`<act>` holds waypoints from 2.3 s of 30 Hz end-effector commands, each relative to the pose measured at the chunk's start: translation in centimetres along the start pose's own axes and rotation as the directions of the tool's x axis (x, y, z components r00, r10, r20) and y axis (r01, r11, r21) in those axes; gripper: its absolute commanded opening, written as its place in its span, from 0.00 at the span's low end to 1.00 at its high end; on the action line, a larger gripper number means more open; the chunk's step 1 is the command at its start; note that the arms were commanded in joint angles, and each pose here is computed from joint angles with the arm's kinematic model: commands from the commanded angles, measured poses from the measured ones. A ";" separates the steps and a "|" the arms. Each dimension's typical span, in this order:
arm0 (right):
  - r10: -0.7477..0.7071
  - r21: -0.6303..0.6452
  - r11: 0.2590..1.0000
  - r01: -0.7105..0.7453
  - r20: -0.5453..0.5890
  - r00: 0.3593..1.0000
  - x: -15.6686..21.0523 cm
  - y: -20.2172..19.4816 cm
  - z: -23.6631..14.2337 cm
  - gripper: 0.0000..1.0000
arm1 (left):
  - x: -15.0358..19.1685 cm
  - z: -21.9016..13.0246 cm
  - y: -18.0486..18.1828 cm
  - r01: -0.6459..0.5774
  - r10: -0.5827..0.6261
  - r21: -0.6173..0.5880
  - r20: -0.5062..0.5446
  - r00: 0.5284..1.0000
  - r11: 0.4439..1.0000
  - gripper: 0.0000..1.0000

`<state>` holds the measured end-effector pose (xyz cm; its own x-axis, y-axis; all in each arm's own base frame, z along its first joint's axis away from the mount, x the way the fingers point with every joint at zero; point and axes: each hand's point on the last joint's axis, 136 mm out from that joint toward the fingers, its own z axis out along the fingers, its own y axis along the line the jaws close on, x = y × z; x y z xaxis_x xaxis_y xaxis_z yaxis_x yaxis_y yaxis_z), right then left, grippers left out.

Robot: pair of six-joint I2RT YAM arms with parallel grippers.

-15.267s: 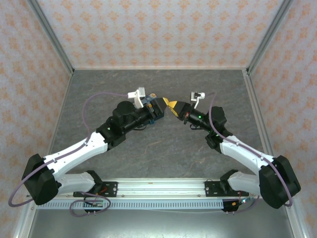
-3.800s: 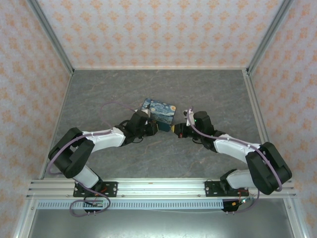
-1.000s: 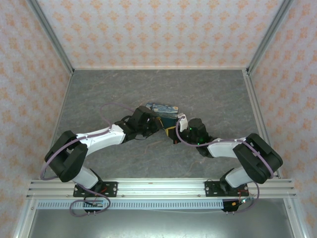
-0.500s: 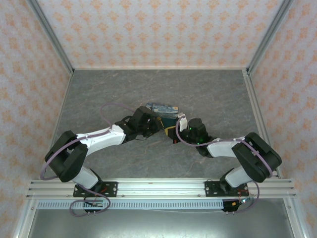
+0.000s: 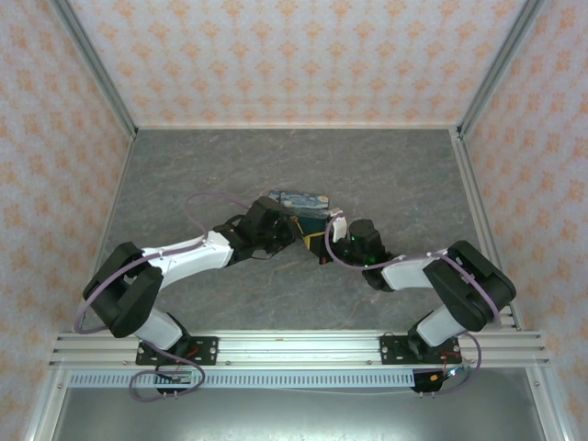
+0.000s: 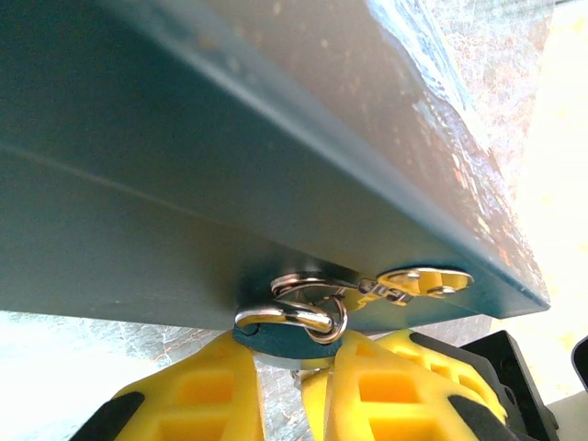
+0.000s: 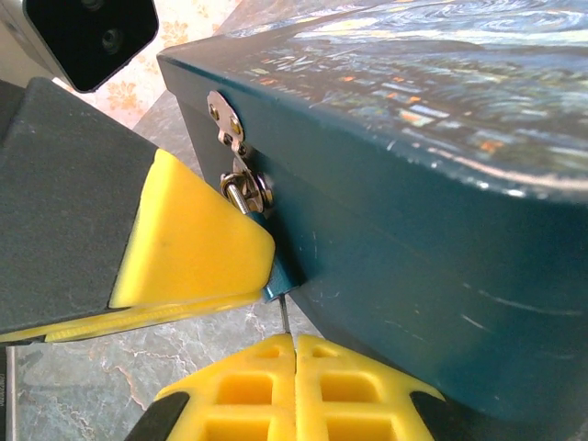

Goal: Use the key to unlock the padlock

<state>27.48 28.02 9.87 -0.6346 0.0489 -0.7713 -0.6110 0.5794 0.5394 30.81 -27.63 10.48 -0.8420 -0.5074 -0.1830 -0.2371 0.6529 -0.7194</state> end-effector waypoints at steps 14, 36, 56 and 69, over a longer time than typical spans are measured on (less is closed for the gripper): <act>-0.010 -0.140 0.990 0.029 0.134 0.991 -4.6 3.3 0.9 0.00 | 0.3 -1.1 -4.6 -0.017 0.017 0.164 0.003 1.000 0.986 0.17; -0.097 -0.050 0.993 0.103 0.125 0.987 -5.2 2.4 0.6 0.00 | 0.8 -1.3 -3.9 -0.036 0.037 0.137 -0.009 0.999 0.990 0.17; -0.151 0.028 0.988 0.150 0.081 0.985 -4.8 0.6 -0.5 0.00 | 1.0 -1.0 -3.5 -0.044 0.047 0.116 -0.022 0.999 0.992 0.17; -0.176 0.035 0.984 0.174 0.060 0.983 -4.6 0.2 -1.1 0.00 | 1.1 -0.6 -3.2 -0.051 0.054 0.097 -0.028 0.998 0.994 0.17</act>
<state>27.92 27.30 10.73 -0.5785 -0.0458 -0.8144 -0.6705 0.5953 0.4428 31.07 -28.30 11.72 -0.8339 -0.5179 -0.1906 -0.2152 0.6231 -0.7519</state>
